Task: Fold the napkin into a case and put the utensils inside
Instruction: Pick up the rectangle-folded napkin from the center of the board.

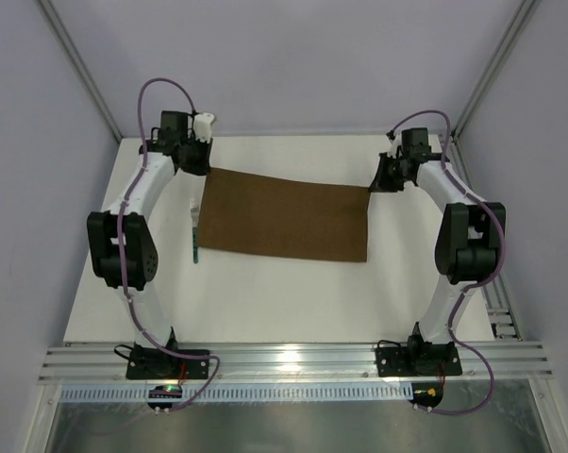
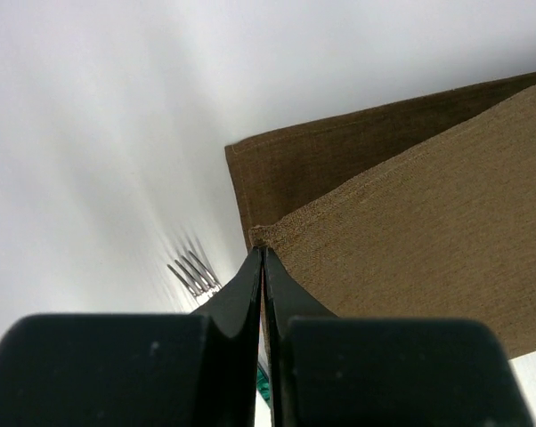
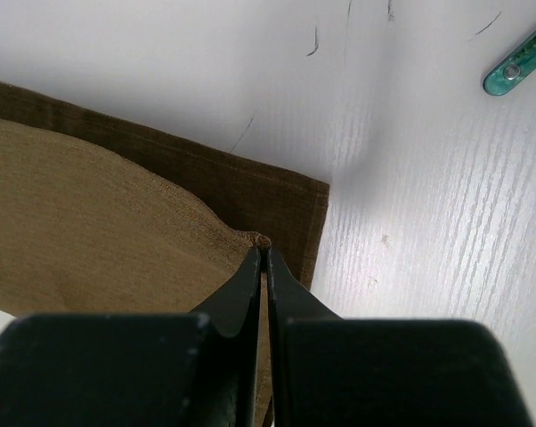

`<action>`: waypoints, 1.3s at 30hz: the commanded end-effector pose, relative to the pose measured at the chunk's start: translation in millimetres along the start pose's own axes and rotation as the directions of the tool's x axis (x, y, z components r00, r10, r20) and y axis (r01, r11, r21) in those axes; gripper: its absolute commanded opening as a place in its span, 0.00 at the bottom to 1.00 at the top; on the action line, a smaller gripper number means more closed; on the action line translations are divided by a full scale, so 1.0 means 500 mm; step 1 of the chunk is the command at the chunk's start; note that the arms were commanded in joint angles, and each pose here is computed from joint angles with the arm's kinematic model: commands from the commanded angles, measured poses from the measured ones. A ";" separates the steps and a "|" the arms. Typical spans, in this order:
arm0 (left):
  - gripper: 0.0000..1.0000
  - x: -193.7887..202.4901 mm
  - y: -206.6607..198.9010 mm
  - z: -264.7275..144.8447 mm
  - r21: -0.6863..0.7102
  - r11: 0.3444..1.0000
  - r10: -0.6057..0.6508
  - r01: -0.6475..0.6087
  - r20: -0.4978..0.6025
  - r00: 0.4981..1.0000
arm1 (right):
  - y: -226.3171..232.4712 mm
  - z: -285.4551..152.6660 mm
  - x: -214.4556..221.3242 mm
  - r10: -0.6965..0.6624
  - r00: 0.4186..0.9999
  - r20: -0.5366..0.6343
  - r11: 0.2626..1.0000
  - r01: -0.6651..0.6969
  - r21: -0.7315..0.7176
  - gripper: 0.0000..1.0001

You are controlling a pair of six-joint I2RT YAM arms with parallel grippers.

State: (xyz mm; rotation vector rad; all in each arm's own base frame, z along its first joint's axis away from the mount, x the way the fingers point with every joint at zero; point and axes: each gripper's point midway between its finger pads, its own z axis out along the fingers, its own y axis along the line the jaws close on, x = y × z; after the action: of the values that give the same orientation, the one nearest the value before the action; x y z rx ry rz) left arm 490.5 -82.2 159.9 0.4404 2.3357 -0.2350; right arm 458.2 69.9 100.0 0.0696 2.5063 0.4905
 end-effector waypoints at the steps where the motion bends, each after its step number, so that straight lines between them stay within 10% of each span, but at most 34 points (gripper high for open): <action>1: 0.00 -0.033 0.015 -0.007 -0.020 1.000 0.010 -0.009 0.041 0.999 | 0.019 -0.015 -0.055 -0.007 0.998 0.068 1.000 0.008 -0.020 0.04; 39: 0.00 0.038 0.024 0.209 -0.052 0.998 -0.024 0.021 -0.046 0.999 | -0.071 0.107 -0.008 0.082 0.996 -0.017 0.989 -0.080 0.127 0.04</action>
State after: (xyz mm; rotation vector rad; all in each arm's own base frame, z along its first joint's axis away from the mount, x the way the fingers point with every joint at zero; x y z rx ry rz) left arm 528.5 -94.1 57.8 0.4273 2.4584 -0.1896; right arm 477.7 55.7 33.9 0.2122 2.6132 0.3862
